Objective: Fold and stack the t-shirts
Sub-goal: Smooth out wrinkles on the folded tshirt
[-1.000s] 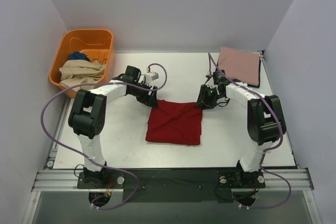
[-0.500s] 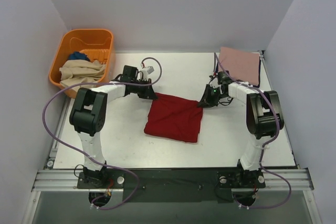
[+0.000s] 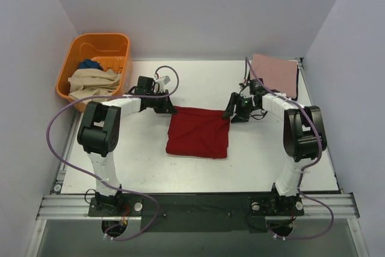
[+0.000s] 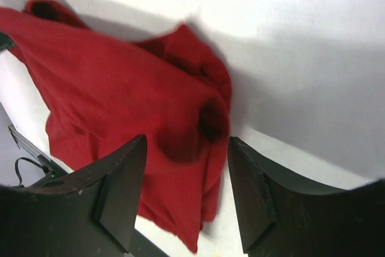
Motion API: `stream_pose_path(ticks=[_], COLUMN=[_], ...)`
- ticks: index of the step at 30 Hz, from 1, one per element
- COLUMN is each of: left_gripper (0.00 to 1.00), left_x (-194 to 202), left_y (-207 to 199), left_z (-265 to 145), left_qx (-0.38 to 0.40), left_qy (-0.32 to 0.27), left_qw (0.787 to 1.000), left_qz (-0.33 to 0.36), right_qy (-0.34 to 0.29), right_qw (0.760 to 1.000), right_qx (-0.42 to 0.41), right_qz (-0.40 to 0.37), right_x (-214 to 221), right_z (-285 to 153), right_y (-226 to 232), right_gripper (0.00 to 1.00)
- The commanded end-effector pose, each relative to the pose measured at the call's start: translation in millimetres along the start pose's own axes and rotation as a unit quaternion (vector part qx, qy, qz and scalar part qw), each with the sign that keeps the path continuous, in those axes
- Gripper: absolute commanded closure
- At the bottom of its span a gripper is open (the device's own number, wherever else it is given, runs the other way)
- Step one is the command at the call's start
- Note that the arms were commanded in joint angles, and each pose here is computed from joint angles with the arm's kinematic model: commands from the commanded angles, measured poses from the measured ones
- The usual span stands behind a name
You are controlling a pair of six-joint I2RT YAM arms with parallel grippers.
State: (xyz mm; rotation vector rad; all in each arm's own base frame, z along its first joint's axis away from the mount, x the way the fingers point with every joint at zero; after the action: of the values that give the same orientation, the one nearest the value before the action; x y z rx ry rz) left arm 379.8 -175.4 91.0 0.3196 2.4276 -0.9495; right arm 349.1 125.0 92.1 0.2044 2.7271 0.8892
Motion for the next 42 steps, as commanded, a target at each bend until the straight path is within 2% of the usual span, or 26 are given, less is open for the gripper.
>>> stream_pose_path(ticks=[1,5,10,12,13,14,15,16,19,30,31,33,34,37,42], left_gripper=[1.0,1.0,1.0,1.0,1.0,1.0,1.0,1.0,1.0,1.0,1.0,1.0,1.0,1.0,0.98], left_x=[-20,-20,-20,-20,-20,-21,-22,-23,-31,-41,-40,-33,-28,-20,-31], left_y=[-3,-3,-2,-1,0,3,5,9,14,10,7,1,0,-11,-14], left_z=[-6,-5,-5,-5,-6,-7,-8,-10,-16,-19,-18,-13,-10,-3,-8], left_qx=[-0.01,-0.008,-0.011,-0.019,-0.022,-0.034,-0.043,-0.058,-0.082,-0.084,-0.077,-0.058,-0.051,-0.021,-0.018], left_qy=[-0.041,-0.04,-0.039,-0.039,-0.039,-0.04,-0.041,-0.044,-0.056,-0.058,-0.055,-0.044,-0.036,-0.026,-0.037], left_qw=[0.999,0.999,0.999,0.999,0.999,0.999,0.998,0.997,0.995,0.995,0.995,0.997,0.997,0.999,0.998], left_qz=[0.008,0.011,0.011,0.01,0.011,0.008,0.007,0.004,0.008,0.022,0.027,0.035,0.034,0.04,0.044], right_qy=[-0.013,0.016,0.033,0.047,0.053,0.054,0.054,0.051,0.045,0.07,0.073,0.066,0.056,0.03,-0.03], right_qw=[0.999,0.998,0.998,0.997,0.996,0.995,0.995,0.995,0.995,0.995,0.995,0.996,0.997,0.999,0.999], right_qx=[0.037,0.044,0.027,0.034,0.037,0.04,0.039,0.038,0.029,-0.018,-0.016,-0.012,-0.014,-0.019,-0.017], right_qz=[0.025,0.029,0.053,0.06,0.065,0.069,0.072,0.073,0.08,0.07,0.07,0.064,0.058,0.033,-0.018], right_x=[30,65,88,94,98,99,101,100,103,109,107,98,88,57,13], right_z=[-25,-16,-5,1,3,3,1,-1,-12,-23,-21,-18,-18,-24,-38], right_y=[-3,-3,-2,-5,-8,-10,-12,-13,-19,-28,-29,-27,-22,-7,16], right_gripper=[0.5,0.51,0.55,0.64,0.79,0.86,0.99,1.0,1.0,1.0,0.97,0.85,0.74,0.6,0.54])
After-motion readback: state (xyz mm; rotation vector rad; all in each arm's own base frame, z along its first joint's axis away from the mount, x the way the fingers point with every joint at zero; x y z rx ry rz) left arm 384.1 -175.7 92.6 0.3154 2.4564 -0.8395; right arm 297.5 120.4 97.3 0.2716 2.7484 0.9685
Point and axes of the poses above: each gripper's point midway between its finger pads, its own z axis out along the fingers, its own y axis along the line the jaws close on, x = y × z, the point moved 7 cm from there along -z, back along the fingers, and after that the axes turned 3 degrees about z, right-handed, at the moved point
